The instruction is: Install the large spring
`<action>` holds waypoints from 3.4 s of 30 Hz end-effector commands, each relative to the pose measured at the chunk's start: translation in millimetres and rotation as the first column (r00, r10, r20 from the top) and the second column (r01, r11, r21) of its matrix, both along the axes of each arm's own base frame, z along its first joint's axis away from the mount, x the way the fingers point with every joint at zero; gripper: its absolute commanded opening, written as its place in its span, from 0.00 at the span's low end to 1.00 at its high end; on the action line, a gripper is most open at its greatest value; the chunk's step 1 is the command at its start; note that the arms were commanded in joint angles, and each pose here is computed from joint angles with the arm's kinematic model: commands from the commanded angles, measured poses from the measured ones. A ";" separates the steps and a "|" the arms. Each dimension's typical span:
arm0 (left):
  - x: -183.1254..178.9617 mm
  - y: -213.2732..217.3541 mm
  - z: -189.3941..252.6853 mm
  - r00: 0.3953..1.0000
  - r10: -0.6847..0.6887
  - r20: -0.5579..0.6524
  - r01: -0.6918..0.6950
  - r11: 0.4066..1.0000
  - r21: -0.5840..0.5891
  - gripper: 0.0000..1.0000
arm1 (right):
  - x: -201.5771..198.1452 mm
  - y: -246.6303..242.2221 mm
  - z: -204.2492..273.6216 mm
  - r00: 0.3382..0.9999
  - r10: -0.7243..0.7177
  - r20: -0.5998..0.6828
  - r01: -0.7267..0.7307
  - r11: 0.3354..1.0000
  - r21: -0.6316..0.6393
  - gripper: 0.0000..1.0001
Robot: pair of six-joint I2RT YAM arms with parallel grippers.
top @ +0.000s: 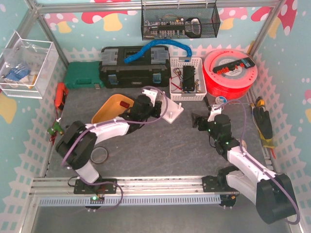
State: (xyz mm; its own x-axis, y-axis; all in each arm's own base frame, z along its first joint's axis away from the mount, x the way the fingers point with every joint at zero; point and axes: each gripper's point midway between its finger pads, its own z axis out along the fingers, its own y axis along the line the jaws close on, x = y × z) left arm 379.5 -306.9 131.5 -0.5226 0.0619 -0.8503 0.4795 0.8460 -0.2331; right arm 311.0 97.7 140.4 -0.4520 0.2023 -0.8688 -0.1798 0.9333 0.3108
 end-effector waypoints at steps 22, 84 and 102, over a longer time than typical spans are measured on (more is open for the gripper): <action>-28.0 -152.7 156.9 0.959 -0.231 0.166 0.274 0.908 -0.318 0.00 | -32.1 -112.2 14.3 0.786 -0.617 0.036 0.616 0.787 0.047 0.98; 24.4 234.0 -8.7 0.533 0.677 -0.507 -0.842 0.483 -0.239 0.40 | 1.0 26.4 -0.8 1.000 0.014 0.023 -0.012 0.995 -0.100 0.96; 62.2 211.7 -53.9 0.546 0.618 -0.566 -0.817 0.542 -0.198 0.39 | 1.2 47.2 -6.4 0.998 0.069 0.003 -0.067 0.981 -0.181 0.96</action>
